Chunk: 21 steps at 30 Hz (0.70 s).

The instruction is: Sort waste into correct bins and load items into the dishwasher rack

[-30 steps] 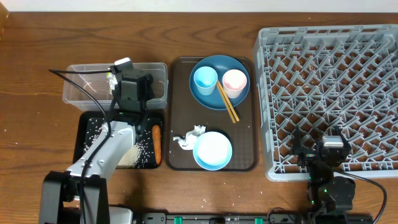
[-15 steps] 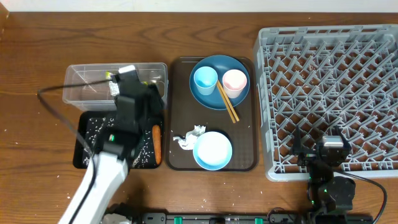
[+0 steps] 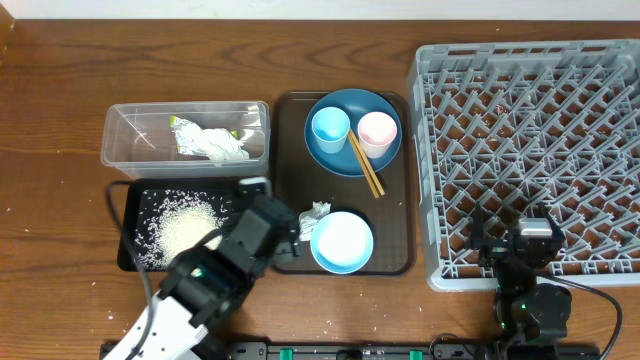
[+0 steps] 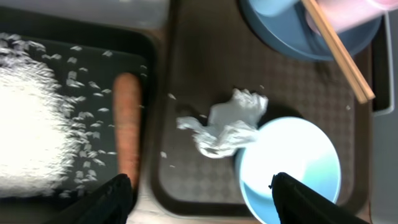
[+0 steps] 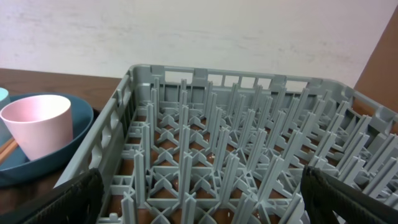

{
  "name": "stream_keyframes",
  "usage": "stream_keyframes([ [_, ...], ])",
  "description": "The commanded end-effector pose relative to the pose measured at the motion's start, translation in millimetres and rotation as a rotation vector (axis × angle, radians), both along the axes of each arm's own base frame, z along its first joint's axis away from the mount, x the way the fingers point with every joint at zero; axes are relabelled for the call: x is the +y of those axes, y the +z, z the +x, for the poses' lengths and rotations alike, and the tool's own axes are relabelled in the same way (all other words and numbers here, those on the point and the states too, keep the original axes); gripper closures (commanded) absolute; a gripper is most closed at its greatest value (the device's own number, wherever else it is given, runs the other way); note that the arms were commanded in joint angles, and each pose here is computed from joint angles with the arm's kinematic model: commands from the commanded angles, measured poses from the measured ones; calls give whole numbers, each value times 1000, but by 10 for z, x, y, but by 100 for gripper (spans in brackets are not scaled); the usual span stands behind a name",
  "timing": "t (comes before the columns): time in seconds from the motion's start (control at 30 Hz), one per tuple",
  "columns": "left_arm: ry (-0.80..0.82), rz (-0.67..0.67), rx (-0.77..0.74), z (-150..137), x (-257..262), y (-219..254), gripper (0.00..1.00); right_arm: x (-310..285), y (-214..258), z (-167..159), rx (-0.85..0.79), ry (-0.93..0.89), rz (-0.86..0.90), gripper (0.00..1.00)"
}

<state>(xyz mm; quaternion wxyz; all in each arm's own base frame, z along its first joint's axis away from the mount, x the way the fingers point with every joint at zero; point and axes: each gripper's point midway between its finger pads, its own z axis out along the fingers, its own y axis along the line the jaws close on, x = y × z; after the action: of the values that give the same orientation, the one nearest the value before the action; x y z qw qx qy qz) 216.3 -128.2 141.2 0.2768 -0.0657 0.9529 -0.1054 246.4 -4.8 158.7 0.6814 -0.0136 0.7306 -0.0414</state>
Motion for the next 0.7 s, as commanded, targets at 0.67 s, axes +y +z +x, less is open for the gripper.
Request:
stream_keyframes([
  [0.67,2,85,117,452,-464,-893,20,-9,-11,-1,3,-2,-9,1],
])
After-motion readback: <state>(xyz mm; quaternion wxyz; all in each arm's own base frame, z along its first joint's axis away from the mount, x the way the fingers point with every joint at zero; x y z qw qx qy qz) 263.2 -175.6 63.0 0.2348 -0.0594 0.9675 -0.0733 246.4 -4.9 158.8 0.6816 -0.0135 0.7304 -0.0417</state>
